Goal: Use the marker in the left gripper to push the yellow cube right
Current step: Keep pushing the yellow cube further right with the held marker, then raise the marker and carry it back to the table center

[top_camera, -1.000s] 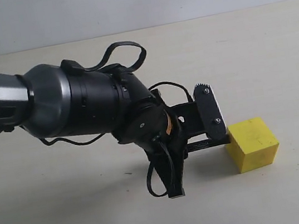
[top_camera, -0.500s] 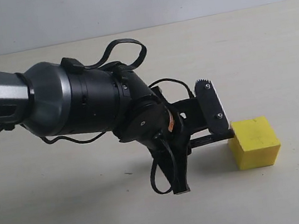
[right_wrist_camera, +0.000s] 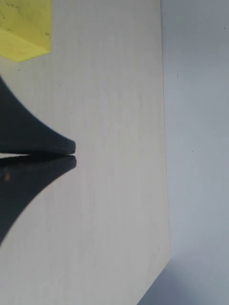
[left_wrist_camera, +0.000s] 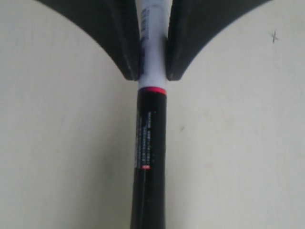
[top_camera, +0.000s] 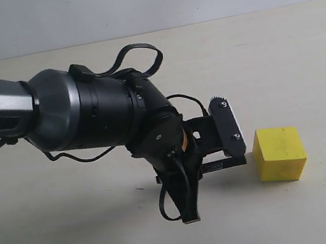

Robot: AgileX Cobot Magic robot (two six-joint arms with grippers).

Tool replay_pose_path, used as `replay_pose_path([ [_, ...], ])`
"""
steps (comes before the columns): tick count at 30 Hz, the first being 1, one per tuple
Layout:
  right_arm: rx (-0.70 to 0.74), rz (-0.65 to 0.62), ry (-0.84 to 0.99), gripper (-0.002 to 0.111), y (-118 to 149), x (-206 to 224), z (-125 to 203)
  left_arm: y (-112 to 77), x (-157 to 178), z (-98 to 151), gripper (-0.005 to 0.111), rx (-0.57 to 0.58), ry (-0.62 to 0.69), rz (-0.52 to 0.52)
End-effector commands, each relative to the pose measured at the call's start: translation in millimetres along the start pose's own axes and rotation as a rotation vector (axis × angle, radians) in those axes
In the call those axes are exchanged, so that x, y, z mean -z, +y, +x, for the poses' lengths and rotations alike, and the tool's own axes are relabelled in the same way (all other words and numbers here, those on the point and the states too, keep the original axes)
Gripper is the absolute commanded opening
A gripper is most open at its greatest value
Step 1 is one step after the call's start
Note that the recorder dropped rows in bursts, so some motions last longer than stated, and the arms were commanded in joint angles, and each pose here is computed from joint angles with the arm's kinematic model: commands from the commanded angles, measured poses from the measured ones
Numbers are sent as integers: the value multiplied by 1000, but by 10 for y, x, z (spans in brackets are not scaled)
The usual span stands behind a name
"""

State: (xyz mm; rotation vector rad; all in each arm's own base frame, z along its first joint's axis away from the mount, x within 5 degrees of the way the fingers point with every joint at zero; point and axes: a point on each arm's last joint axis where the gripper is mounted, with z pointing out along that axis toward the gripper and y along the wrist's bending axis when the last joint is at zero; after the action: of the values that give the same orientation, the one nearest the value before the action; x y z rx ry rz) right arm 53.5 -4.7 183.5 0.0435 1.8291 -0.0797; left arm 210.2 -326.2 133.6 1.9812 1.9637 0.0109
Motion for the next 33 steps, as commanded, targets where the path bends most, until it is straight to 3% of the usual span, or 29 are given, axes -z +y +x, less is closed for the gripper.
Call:
replay_pose_path([
  [1,-1,8,-9,0,-4,-1,6,-131,24,-192,0,-19,-100,-18],
  [12,-1,8,-9,0,-4,-1,6,-107,16,-105,0,-31,-29,-4],
  [21,-1,8,-9,0,-4,-1,6,1,36,-255,0,5,-218,-84],
  [29,-1,8,-9,0,-4,-1,6,26,11,-121,0,21,-109,-47],
  [31,-1,8,-9,0,-4,-1,6,77,33,-94,0,127,-111,-49],
  [33,-1,8,-9,0,-4,-1,6,171,80,-60,0,314,-127,-55],
])
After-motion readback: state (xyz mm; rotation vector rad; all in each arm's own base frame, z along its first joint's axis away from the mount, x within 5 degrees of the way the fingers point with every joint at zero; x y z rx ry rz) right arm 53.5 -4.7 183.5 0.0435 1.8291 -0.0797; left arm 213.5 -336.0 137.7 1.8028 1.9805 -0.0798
